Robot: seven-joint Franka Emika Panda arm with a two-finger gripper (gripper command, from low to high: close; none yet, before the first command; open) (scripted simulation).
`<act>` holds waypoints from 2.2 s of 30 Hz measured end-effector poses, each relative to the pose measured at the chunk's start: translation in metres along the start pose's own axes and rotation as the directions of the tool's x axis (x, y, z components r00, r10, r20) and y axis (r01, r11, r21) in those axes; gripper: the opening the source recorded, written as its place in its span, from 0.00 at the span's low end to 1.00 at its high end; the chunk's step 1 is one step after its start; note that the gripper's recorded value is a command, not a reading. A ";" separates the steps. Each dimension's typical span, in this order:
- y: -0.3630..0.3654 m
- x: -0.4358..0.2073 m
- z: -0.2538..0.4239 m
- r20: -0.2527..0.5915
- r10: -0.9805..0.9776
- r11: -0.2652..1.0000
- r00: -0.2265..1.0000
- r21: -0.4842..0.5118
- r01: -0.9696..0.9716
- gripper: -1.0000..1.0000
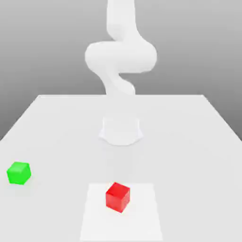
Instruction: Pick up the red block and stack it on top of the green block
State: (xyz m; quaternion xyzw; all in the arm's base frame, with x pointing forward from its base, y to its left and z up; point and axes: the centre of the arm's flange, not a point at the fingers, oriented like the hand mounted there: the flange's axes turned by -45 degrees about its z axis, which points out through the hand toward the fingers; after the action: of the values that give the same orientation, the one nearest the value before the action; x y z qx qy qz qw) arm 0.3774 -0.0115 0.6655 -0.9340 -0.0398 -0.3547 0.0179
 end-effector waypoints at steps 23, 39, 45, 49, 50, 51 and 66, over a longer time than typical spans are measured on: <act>-0.004 -0.271 0.339 0.375 -0.779 0.626 0.503 0.512 0.588 0.50; 0.001 -0.333 0.390 0.374 -0.829 0.559 0.416 0.543 0.627 0.50; 0.000 -0.341 0.395 0.376 -0.828 0.561 0.416 0.548 0.621 0.00; 0.000 -0.337 0.393 0.375 -0.829 0.559 0.415 0.546 0.624 0.00; 0.001 -0.332 0.390 0.374 -0.829 0.559 0.415 0.544 0.626 0.00; 0.001 -0.328 0.387 0.373 -0.830 0.558 0.415 0.542 0.628 0.00; 0.023 -0.294 0.343 0.402 -0.798 0.602 0.448 0.528 0.598 0.00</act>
State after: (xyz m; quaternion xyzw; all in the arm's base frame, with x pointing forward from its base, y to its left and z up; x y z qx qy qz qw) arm 0.3871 -0.0311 0.2139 -0.8747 -0.4846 -0.0001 0.0005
